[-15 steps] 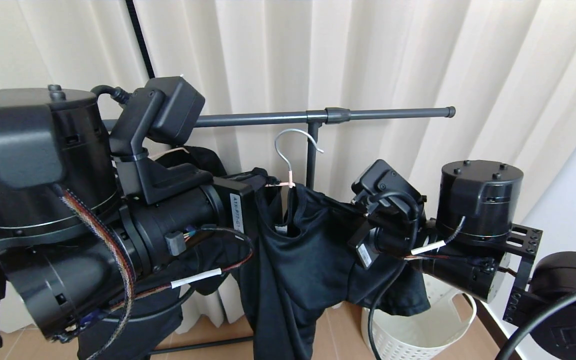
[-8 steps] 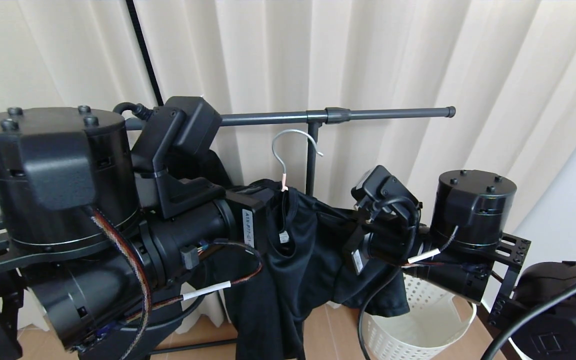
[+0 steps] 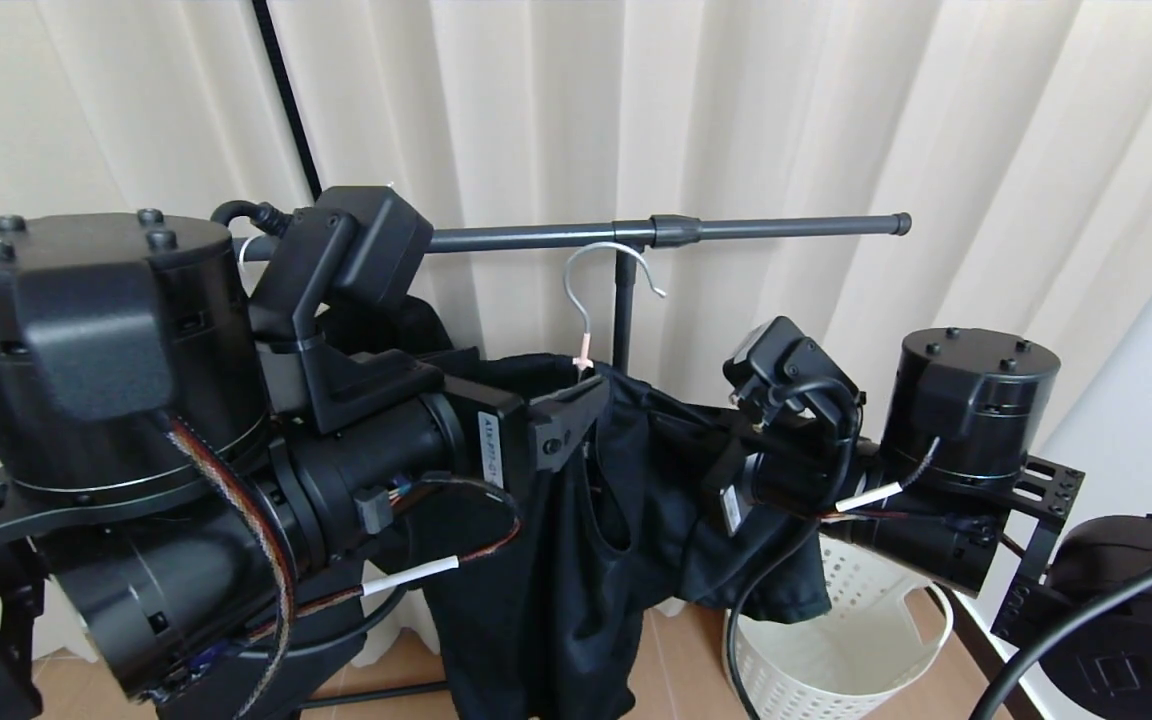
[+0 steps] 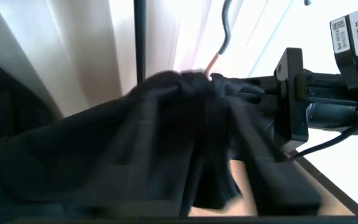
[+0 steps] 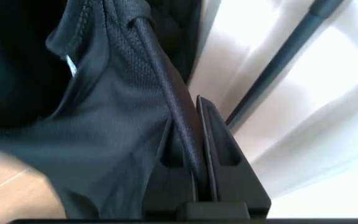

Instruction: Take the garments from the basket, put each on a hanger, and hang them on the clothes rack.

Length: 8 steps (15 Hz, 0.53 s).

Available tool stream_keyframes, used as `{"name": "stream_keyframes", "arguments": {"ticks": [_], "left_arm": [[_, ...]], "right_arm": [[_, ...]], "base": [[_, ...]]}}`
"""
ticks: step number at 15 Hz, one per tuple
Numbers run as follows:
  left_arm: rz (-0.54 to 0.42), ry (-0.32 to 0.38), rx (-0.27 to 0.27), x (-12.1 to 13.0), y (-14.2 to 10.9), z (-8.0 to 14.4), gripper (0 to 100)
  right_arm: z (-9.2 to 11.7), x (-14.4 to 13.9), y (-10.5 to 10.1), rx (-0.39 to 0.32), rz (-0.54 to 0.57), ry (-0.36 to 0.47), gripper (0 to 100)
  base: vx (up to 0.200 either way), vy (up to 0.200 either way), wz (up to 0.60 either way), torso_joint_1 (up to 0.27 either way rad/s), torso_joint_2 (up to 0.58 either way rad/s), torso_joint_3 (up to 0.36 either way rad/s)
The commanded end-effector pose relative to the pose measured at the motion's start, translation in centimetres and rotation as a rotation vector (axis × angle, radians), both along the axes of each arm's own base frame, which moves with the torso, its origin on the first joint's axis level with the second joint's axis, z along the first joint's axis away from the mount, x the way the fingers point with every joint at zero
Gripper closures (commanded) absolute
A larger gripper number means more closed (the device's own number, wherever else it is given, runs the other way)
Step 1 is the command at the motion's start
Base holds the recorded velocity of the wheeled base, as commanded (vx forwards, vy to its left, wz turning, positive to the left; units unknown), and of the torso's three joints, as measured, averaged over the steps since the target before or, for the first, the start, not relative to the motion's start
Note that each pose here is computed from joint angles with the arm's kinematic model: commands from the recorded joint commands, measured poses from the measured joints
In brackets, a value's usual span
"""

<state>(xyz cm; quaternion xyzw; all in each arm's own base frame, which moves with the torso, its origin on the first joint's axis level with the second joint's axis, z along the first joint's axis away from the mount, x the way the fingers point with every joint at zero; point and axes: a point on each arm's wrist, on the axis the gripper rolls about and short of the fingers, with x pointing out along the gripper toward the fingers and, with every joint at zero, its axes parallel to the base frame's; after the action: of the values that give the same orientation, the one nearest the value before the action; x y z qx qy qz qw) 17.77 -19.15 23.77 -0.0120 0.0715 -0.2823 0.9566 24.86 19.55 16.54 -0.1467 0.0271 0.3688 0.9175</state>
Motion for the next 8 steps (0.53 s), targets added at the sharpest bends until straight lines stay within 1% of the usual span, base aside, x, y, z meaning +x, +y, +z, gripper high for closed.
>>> {"name": "stream_keyframes", "arguments": {"ticks": [1,3,4,5,6,7,8], "left_arm": [[0.013,-0.024,-0.023,-0.6,1.4,0.4,0],[0.061,-0.048,-0.017,-0.5,2.8,0.7,0],[0.094,-0.065,-0.023,-0.4,4.0,1.2,0],[0.154,-0.076,-0.013,0.0,5.5,1.5,0],[0.231,-0.064,0.033,0.7,7.6,1.2,0],[0.231,-0.064,0.033,0.7,7.6,1.2,0],[0.173,-0.051,0.024,0.9,11.3,1.1,0]], "right_arm": [[0.3,0.3,-0.5,0.005,-0.017,-0.007,100],[0.7,0.4,-1.3,0.013,-0.008,-0.011,100],[0.9,0.6,-2.0,0.021,0.014,-0.013,100],[1.1,0.9,-3.1,0.027,0.04,-0.014,100],[1.2,1.2,-4.2,0.031,0.07,-0.016,100],[1.2,1.2,-4.2,0.031,0.07,-0.016,100],[1.2,1.9,-5.8,0.036,0.115,-0.018,100]], "base": [[0.0,0.0,0.0,0.0,0.0,0.0],[0.0,0.0,0.0,0.0,0.0,0.0],[0.0,0.0,0.0,0.0,0.0,0.0],[0.0,0.0,0.0,0.0,0.0,0.0],[0.0,0.0,0.0,0.0,0.0,0.0],[0.0,0.0,0.0,0.0,0.0,0.0],[0.0,0.0,0.0,0.0,0.0,0.0]]}}
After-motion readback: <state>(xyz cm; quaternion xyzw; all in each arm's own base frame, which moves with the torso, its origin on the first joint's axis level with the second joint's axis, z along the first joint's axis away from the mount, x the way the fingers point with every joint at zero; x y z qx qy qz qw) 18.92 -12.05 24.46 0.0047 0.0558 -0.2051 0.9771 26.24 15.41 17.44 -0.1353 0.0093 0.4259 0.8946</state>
